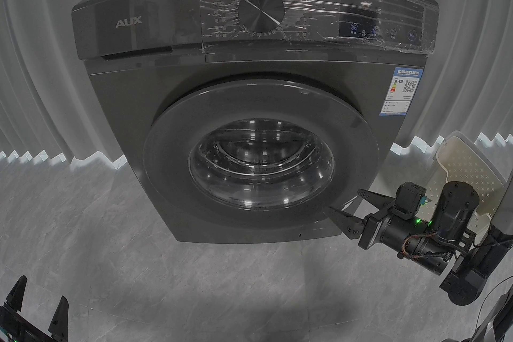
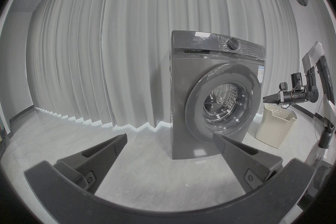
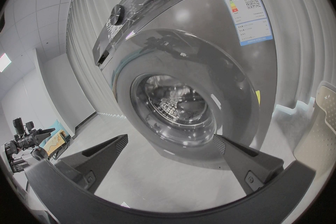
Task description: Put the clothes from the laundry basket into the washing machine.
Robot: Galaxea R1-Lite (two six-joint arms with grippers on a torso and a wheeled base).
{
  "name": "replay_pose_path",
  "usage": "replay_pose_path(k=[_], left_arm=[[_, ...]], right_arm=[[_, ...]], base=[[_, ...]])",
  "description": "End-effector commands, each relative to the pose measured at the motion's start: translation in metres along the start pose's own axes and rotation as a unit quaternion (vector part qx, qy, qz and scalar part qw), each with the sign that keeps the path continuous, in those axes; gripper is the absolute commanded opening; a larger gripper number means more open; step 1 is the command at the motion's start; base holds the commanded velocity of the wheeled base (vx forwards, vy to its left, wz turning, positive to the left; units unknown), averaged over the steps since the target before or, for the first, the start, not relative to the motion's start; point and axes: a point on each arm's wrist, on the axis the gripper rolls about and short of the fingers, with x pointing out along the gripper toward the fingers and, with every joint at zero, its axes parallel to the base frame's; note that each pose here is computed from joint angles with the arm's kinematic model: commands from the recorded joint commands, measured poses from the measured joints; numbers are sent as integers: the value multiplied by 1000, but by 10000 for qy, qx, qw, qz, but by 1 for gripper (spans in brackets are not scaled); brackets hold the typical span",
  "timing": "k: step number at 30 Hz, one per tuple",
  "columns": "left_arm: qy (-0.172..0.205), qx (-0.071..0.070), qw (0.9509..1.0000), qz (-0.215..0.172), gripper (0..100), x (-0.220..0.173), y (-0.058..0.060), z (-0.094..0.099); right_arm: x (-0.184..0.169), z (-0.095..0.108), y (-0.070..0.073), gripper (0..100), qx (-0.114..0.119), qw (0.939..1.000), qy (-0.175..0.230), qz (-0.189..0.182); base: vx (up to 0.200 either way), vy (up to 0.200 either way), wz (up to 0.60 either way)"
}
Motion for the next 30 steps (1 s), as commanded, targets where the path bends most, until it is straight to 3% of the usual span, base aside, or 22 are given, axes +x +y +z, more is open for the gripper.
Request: replay_pose_path(k=[1, 7, 8, 12, 24, 30], left_arm=[[-1, -3, 10000, 2, 100, 0, 0, -5], [7, 5, 10000, 9, 100, 0, 0, -5], [7, 5, 10000, 9, 100, 0, 0, -5], [7, 5, 10000, 9, 100, 0, 0, -5], [7, 5, 10000, 17, 100, 0, 0, -5], [7, -3, 10000, 17, 100, 0, 0, -5]], right_arm=[[3, 9, 3, 100, -5, 9998, -215, 54], [18, 29, 4, 100, -9, 9973, -725, 66], [24, 39, 0, 100, -2, 9949, -999, -108], [31, 49, -5, 100, -4, 9918, -1253, -272], [27, 49, -7, 100, 3, 9917, -1247, -312], [-6, 50, 8, 100, -78, 9934, -1139, -81]], base=[[200, 0, 0], [100, 0, 0], [0, 0, 0], [0, 0, 0], [0, 0, 0], [0, 0, 0]])
